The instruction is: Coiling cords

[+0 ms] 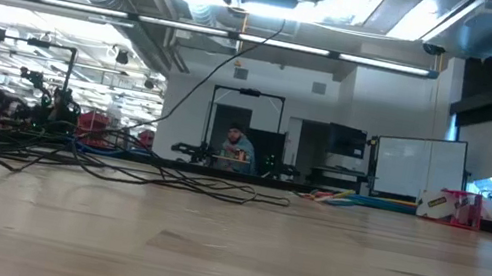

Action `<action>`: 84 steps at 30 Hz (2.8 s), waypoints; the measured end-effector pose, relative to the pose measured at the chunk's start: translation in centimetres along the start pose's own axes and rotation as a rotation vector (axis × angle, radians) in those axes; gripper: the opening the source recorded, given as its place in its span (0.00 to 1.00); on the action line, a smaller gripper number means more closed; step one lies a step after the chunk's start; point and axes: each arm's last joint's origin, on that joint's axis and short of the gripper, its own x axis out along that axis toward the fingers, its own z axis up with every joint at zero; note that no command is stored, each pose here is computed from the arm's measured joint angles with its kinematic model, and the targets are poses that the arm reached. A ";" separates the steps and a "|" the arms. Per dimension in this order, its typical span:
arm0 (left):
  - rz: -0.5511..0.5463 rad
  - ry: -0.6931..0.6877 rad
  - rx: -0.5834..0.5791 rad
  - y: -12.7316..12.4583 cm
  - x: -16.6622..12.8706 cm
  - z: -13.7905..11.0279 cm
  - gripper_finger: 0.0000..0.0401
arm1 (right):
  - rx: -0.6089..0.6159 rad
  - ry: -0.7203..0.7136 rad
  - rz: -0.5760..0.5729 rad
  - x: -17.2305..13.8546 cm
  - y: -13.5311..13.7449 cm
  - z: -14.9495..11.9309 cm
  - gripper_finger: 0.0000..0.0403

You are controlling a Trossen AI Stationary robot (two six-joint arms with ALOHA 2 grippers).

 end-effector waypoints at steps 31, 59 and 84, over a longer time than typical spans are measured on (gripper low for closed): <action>-0.020 0.074 0.002 0.2 1.4 -1.8 0.20 | 0.010 -0.032 -0.004 -0.2 -0.3 0.6 0.01; 0.261 0.322 0.038 3.1 1.3 -4.1 0.01 | -0.025 0.091 0.100 -0.2 0.4 -0.8 0.01; 0.036 0.182 0.066 0.1 -3.4 -0.2 0.00 | -0.256 0.492 -0.032 -0.2 1.9 -7.7 0.01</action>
